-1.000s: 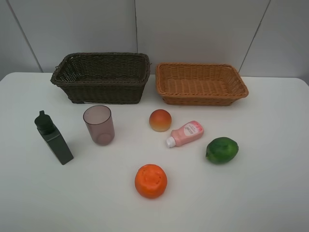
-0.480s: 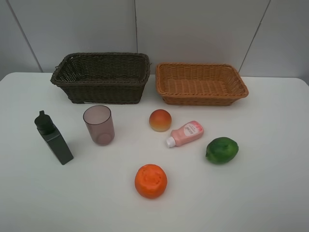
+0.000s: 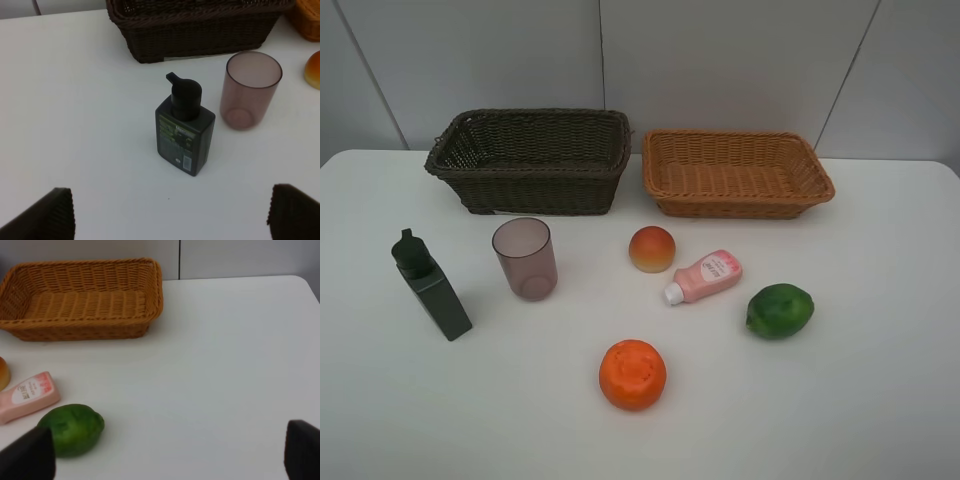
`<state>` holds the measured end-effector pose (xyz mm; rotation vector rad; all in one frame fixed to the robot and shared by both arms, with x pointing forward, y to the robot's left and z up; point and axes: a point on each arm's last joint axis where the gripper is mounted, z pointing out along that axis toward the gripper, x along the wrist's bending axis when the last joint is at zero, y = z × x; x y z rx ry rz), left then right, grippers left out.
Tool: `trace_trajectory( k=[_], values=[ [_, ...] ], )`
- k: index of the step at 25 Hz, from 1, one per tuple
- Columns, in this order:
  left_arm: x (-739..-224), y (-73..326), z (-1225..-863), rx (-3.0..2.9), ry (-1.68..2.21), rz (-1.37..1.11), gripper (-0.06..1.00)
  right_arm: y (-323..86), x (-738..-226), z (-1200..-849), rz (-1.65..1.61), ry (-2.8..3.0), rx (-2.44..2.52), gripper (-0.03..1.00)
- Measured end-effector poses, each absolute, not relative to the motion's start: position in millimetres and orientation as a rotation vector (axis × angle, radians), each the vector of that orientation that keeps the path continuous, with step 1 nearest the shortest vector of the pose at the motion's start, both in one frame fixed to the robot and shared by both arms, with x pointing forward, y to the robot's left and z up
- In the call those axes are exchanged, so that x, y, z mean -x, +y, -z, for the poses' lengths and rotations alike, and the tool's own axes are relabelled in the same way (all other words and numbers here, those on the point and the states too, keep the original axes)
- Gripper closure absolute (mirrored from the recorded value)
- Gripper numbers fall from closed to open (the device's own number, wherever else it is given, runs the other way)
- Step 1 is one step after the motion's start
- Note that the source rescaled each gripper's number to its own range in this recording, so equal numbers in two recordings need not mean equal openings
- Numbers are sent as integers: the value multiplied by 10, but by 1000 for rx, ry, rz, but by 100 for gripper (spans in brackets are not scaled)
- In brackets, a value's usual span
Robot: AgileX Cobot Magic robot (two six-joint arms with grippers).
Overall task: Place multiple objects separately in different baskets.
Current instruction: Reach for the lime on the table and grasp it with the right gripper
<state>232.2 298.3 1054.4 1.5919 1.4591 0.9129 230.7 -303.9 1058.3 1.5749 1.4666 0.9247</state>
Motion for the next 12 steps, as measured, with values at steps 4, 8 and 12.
trace_trajectory(
  k=[4,8,12],
  values=[
    [-2322,2983,-10544,-1592,1459,-913,-5,-3039,-2307,-10583,-925,1467,-1575,-3],
    [-2322,2983,-10544,-1592,1459,-913,-5,-3038,-2376,-10585,-898,1497,-1604,-3],
    [-2322,2983,-10544,-1592,1459,-913,-5,-3024,-2593,-10729,-844,1574,-1682,-3]
  ],
)
